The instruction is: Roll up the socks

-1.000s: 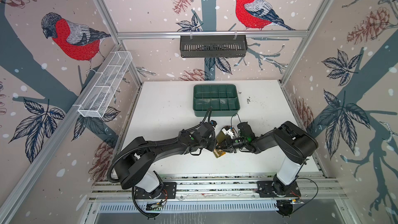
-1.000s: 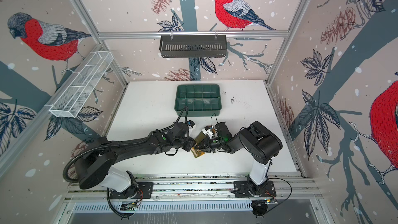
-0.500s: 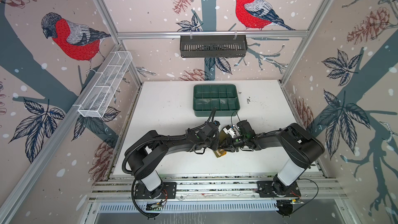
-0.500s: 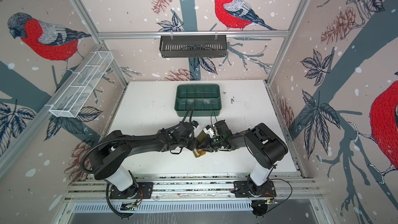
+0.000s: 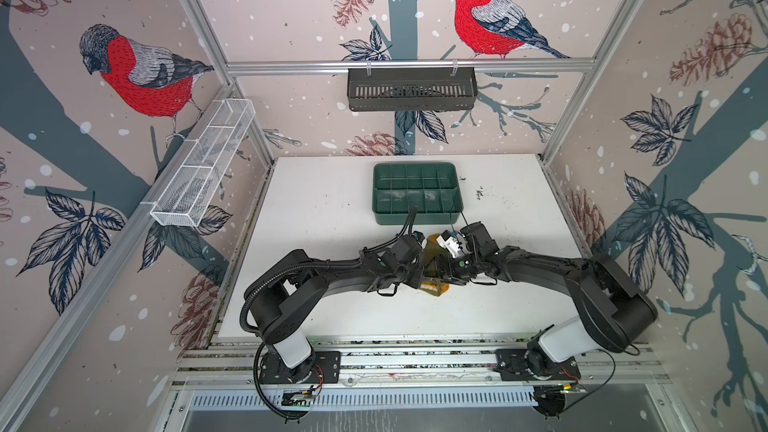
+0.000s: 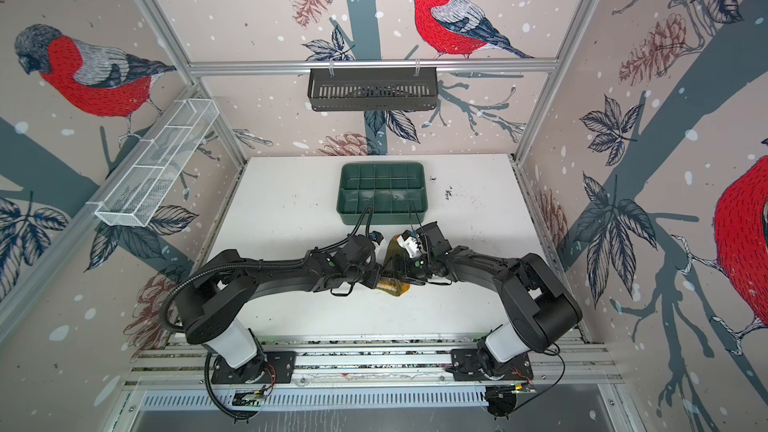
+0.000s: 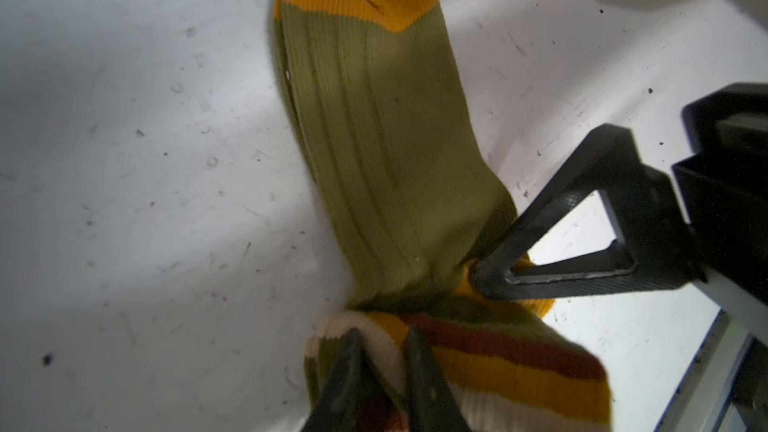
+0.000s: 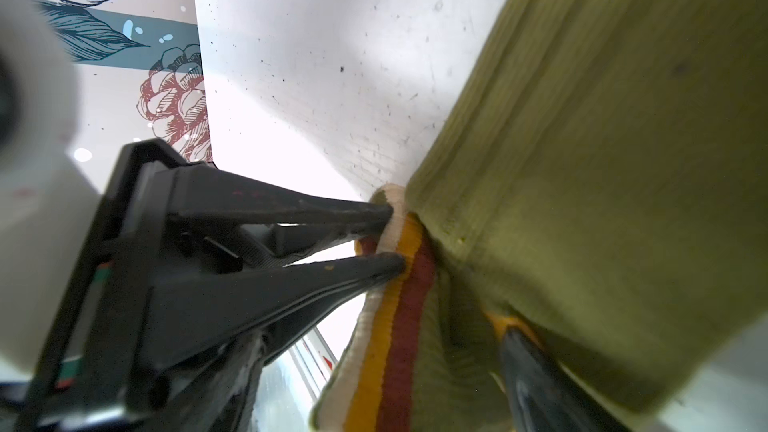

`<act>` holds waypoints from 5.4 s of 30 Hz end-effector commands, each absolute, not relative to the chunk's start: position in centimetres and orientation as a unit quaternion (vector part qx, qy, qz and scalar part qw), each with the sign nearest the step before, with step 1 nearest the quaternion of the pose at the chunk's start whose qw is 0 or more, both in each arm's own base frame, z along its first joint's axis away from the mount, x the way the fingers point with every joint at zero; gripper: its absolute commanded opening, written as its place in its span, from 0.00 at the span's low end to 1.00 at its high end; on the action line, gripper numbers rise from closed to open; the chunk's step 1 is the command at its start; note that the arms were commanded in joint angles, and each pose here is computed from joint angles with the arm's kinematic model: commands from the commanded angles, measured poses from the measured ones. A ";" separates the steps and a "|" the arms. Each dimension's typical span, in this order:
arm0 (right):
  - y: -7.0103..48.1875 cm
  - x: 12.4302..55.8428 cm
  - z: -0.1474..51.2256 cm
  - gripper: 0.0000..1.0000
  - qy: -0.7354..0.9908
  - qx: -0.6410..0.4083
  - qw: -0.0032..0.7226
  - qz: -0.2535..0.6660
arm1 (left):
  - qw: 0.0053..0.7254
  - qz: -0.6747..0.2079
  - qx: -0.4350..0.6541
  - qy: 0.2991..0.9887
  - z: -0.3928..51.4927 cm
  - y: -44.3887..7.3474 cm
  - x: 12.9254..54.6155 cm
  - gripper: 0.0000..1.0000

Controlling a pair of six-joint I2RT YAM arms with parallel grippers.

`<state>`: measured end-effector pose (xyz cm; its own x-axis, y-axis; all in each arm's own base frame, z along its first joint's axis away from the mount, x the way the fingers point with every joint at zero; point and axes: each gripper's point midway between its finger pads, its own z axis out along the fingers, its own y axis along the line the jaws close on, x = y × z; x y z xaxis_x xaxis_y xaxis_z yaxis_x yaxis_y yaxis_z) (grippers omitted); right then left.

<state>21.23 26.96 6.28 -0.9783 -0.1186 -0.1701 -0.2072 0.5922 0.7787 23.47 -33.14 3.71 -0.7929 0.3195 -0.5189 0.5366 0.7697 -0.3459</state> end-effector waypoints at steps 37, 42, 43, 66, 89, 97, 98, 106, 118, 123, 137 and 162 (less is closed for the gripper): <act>25.3 19.4 8.3 0.55 0.922 -0.296 0.185 0.168 | 0.191 -0.251 0.255 0.914 3.6 -34.3 22.9 0.21; 25.7 19.2 8.1 0.52 0.920 -0.296 0.190 0.172 | 0.192 -0.251 0.253 0.914 3.7 -34.2 22.9 0.21; 25.8 19.4 8.2 0.52 0.919 -0.295 0.195 0.173 | 0.192 -0.250 0.254 0.915 3.7 -34.1 22.9 0.21; 26.8 19.1 7.3 0.38 0.912 -0.312 0.185 0.193 | 0.194 -0.260 0.253 0.911 4.3 -34.1 23.1 0.21; 23.8 19.4 6.6 0.02 0.932 -0.165 0.131 0.295 | 0.254 -0.248 0.248 0.901 8.3 -33.4 24.5 0.32; 23.1 19.3 4.9 0.02 0.940 -0.136 0.106 0.295 | 0.257 -0.287 0.264 0.884 10.5 -34.2 22.3 0.27; 23.0 19.3 4.8 0.02 0.940 -0.133 0.104 0.295 | 0.253 -0.291 0.266 0.883 10.3 -34.4 22.0 0.25; 22.1 19.1 3.9 0.02 0.945 -0.113 0.093 0.292 | 0.223 -0.305 0.290 0.880 8.4 -36.2 20.0 0.19; 21.5 19.3 3.4 0.03 0.947 -0.102 0.095 0.288 | 0.190 -0.312 0.318 0.875 6.7 -37.7 19.4 0.17; 21.3 19.4 3.5 0.03 0.948 -0.100 0.097 0.288 | 0.177 -0.291 0.318 0.884 4.7 -37.2 19.5 0.16; 20.5 20.1 6.3 0.48 0.942 -0.113 0.153 0.277 | 0.155 -0.273 0.314 0.896 2.4 -37.1 20.3 0.14; 23.4 14.6 8.6 0.61 0.922 -0.292 0.234 0.102 | 0.116 -0.328 0.307 0.886 2.1 -36.9 21.4 0.13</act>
